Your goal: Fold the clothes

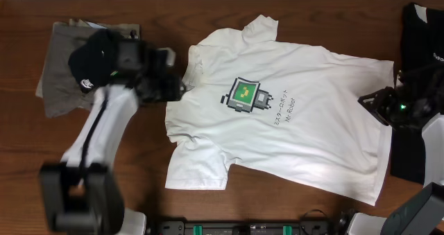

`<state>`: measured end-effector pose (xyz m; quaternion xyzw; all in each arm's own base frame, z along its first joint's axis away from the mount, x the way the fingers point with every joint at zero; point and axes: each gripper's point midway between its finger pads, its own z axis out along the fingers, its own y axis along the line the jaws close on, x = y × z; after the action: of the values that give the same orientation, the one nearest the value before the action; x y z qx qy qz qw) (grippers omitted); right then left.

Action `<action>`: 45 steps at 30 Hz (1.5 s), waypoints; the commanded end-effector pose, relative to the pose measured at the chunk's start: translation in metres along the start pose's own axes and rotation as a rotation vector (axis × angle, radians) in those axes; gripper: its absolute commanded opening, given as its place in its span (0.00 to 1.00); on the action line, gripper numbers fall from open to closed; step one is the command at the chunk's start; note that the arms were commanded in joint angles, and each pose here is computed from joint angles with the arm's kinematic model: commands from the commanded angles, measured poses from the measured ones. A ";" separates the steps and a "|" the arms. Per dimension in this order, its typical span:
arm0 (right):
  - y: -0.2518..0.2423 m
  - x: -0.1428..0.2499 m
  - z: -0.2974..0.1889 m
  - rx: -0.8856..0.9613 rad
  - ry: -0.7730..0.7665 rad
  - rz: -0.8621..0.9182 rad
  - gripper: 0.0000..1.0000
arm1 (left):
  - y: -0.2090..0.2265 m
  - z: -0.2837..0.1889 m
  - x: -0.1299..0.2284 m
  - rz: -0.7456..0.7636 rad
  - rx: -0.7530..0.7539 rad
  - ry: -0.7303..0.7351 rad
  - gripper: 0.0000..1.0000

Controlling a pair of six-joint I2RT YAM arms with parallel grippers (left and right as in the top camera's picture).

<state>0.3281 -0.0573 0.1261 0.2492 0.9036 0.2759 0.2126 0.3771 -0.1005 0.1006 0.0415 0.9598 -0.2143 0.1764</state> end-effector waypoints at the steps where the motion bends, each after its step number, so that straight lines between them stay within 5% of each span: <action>1: 0.026 0.004 0.002 -0.085 0.018 -0.067 0.23 | -0.012 0.020 -0.036 0.104 0.010 -0.011 0.44; 8: 0.040 0.010 0.010 -0.098 0.043 -0.110 0.24 | 0.004 0.084 -0.072 0.154 -0.038 0.035 0.45; 18: 0.042 0.012 0.013 -0.092 0.047 -0.116 0.23 | 0.038 0.125 -0.068 0.154 -0.131 0.068 0.10; 24: 0.040 0.009 0.013 -0.074 0.036 -0.096 0.22 | 0.085 0.129 -0.040 0.124 -0.351 0.180 0.06; 29: 0.040 0.008 0.013 -0.074 0.032 -0.098 0.23 | 0.138 0.114 -0.020 -0.036 -0.547 0.237 0.06; 39: 0.021 0.005 0.016 0.047 0.013 -0.111 0.24 | 0.183 0.074 -0.007 -0.315 -0.617 0.232 0.06; 45: 0.022 0.012 0.034 0.103 0.045 -0.172 0.30 | 0.143 0.058 -0.035 -0.184 -0.537 0.162 0.36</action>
<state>0.3417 -0.0272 0.1188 0.1882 0.9303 0.2330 0.2117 0.4584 0.0154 0.0010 -0.0990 0.9908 0.0344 0.0855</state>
